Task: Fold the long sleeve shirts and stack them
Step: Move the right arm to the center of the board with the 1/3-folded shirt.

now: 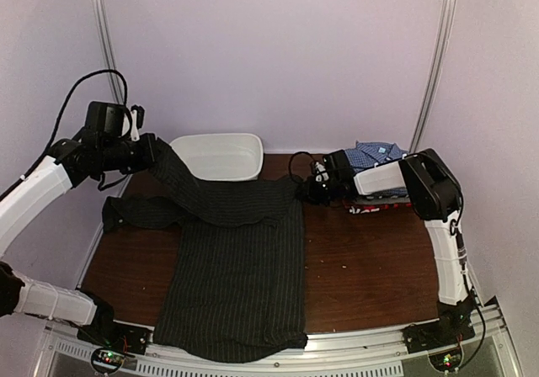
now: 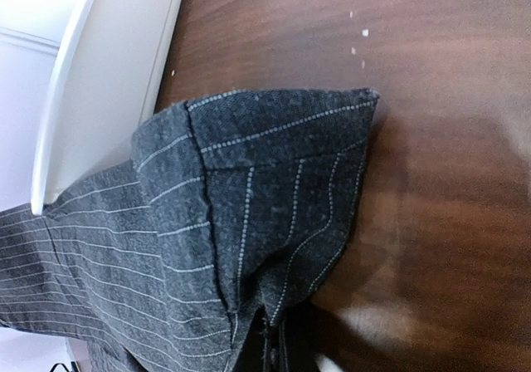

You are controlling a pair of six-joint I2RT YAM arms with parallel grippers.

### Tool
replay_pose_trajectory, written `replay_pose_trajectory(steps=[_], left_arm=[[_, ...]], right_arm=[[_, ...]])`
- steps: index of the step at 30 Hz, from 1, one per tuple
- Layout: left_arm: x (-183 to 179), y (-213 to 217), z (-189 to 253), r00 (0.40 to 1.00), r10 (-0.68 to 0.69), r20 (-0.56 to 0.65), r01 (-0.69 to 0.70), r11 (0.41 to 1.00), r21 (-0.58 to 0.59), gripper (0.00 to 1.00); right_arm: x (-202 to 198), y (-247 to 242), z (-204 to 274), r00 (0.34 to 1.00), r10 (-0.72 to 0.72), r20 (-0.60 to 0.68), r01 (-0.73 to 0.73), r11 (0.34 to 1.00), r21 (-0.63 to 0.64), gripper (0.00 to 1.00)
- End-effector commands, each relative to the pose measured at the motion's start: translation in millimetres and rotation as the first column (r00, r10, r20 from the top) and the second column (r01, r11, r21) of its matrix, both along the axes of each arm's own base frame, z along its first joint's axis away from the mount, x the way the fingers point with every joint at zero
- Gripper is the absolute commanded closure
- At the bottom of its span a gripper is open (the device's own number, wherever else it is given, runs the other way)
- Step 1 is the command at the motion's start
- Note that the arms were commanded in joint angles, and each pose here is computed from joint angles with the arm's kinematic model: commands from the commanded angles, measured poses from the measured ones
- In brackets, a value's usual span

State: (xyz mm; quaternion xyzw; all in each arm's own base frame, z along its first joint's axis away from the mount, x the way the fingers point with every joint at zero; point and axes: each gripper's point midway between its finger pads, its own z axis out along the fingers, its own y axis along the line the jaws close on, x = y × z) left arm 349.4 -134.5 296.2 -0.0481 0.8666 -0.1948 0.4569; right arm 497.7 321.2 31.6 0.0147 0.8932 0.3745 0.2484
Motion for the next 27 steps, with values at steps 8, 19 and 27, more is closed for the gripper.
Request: replay_pose_trajectory(steps=[8,19,27], left_arm=[[24.4,-38.5,-44.2,0.992,-0.117,-0.054,0.115,0.992,-0.052,1.00],[25.2,-65.1,-56.2,0.985,-0.165,-0.060,0.162,0.985,-0.052,1.00],[12.5,-114.0,-78.2,0.958,-0.272,-0.090,0.267,0.962,-0.060,1.00]], right_arm=[[51.2,-35.0,-2.7,0.996,-0.083,0.005,0.083,0.989,-0.122,0.91],[6.4,-49.4,56.4,0.995,-0.029,0.094,0.050,0.974,-0.222,0.49],[-112.2,-42.0,88.4,0.983,0.110,0.145,-0.069,0.962,-0.265,0.43]])
